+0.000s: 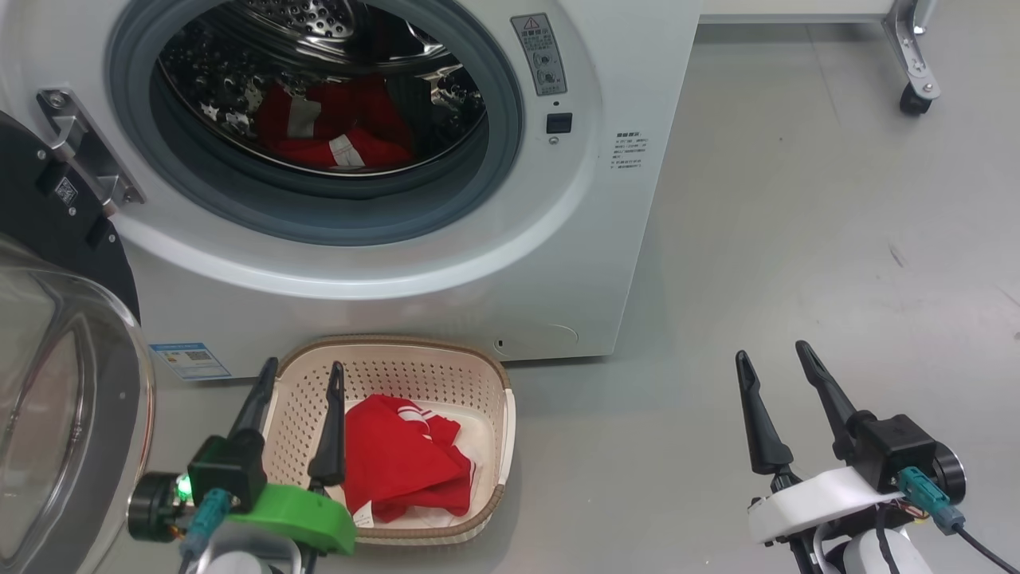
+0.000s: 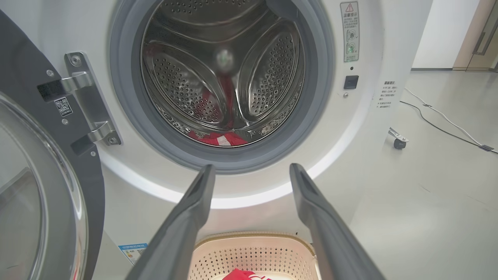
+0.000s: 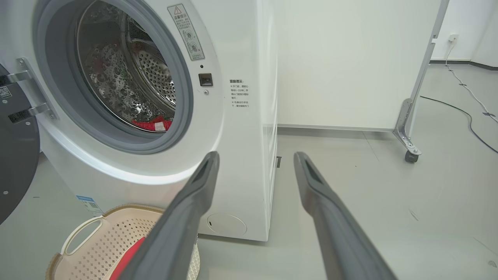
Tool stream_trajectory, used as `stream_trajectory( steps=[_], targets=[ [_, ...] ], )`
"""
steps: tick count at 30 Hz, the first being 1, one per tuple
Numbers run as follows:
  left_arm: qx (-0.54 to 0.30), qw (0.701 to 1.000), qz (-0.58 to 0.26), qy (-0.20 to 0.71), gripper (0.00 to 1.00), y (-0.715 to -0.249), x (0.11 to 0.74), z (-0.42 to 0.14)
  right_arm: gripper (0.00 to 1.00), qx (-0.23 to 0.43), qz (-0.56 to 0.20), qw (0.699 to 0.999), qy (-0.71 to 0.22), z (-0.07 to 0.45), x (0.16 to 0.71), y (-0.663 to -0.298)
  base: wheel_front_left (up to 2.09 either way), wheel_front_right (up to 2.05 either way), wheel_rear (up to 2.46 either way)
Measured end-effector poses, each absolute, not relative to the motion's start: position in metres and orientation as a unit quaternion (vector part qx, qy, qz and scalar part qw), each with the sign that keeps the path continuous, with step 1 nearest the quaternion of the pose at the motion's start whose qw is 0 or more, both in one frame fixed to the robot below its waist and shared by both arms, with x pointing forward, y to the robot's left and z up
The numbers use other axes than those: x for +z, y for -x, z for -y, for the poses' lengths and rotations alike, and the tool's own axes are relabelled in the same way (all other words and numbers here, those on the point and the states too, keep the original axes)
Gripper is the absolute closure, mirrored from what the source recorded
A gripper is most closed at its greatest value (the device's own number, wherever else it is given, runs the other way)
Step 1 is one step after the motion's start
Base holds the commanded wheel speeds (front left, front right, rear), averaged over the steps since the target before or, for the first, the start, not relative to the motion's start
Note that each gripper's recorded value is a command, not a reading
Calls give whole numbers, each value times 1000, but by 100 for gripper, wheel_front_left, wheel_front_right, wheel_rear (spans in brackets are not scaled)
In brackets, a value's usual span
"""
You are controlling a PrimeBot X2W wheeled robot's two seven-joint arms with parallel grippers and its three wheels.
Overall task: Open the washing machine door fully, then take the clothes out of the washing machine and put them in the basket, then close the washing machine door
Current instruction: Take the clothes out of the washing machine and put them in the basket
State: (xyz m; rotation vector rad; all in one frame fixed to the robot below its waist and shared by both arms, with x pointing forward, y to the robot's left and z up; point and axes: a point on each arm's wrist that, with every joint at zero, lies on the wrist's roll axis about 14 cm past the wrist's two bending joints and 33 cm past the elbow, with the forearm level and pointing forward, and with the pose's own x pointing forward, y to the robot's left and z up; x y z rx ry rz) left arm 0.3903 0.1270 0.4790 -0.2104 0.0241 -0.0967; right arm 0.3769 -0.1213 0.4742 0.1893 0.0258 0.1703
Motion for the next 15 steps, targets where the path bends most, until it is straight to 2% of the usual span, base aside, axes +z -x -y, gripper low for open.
stream_trajectory(
  steps=[15],
  targets=[
    [-50,992,-22,109,0,-364,474,-122,0,76,-13,993,-94,124,475,-363,0,0,0]
  ],
)
